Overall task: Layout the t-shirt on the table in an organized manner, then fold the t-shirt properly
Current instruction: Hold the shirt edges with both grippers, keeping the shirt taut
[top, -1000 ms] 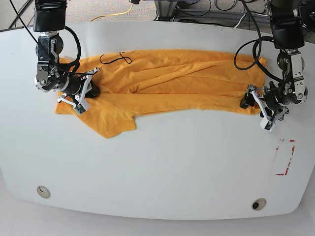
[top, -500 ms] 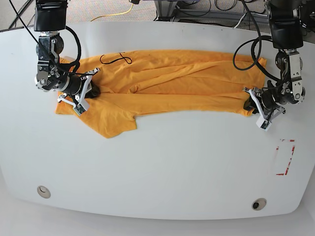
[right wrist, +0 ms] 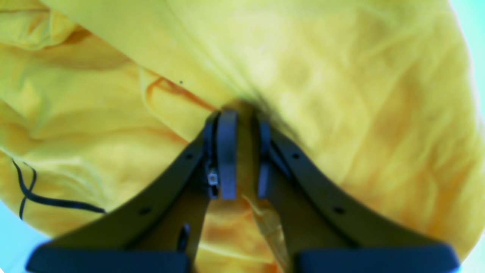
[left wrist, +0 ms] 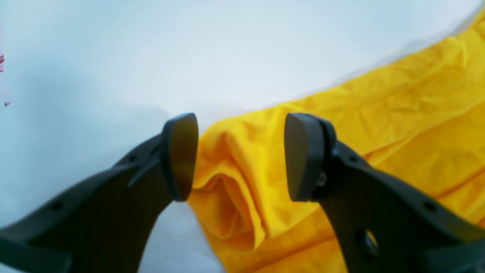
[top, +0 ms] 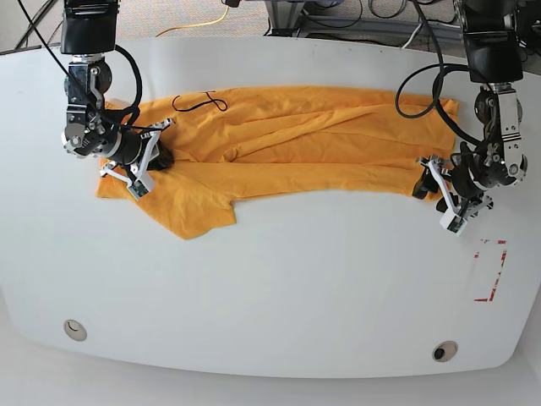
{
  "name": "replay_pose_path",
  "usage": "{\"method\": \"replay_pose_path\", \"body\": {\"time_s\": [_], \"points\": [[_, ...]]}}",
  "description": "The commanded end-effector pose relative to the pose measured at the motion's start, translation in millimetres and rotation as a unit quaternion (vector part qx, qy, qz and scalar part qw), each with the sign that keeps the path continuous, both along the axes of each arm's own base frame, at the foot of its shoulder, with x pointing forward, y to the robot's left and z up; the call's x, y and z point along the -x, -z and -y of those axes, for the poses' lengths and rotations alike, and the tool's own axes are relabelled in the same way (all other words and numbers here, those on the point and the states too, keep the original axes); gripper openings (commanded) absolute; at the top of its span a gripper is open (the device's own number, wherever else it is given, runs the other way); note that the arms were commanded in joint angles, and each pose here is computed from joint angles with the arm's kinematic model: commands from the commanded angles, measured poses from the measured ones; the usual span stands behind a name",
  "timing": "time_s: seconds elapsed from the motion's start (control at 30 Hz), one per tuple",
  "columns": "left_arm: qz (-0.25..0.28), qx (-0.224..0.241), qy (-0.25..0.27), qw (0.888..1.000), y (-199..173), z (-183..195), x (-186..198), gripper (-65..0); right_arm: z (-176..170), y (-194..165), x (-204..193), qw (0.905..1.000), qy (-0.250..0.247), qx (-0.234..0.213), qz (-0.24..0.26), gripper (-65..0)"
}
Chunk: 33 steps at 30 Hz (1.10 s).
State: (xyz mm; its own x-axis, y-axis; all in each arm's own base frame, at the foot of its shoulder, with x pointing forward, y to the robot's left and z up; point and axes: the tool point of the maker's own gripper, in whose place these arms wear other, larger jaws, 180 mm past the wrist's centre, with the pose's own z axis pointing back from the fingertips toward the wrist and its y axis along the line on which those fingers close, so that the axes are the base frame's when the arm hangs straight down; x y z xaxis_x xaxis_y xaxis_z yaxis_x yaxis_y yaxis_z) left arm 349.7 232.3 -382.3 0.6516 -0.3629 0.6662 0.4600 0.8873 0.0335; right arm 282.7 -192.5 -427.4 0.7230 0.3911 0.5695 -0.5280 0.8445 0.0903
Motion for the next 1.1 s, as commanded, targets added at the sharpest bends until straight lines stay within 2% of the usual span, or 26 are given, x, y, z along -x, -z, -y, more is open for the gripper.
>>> {"method": "replay_pose_path", "body": {"time_s": [0.0,0.5,0.77,0.93,1.07], "points": [[0.026,-0.003,0.001,1.0,-17,-6,-10,-34.4,11,5,5,0.9994,-0.002,0.03,-0.018,-57.7],[0.014,-0.007,0.0,1.0,-12,-8,-8,-35.6,12,4,4,0.9994,-0.001,0.03,-0.016,-57.7],[-0.016,0.002,-0.016,1.0,7,-15,-1,-35.7,12,4,4,0.9994,-0.001,0.03,-0.016,-57.7],[-0.018,0.004,-0.019,1.0,8,-16,-3,-36.0,12,3,3,0.9994,-0.001,0.03,-0.015,-57.7],[-0.017,0.004,-0.019,1.0,8,-16,-4,-40.3,12,1,-1,0.9994,-0.001,0.031,-0.011,-57.7]]}}
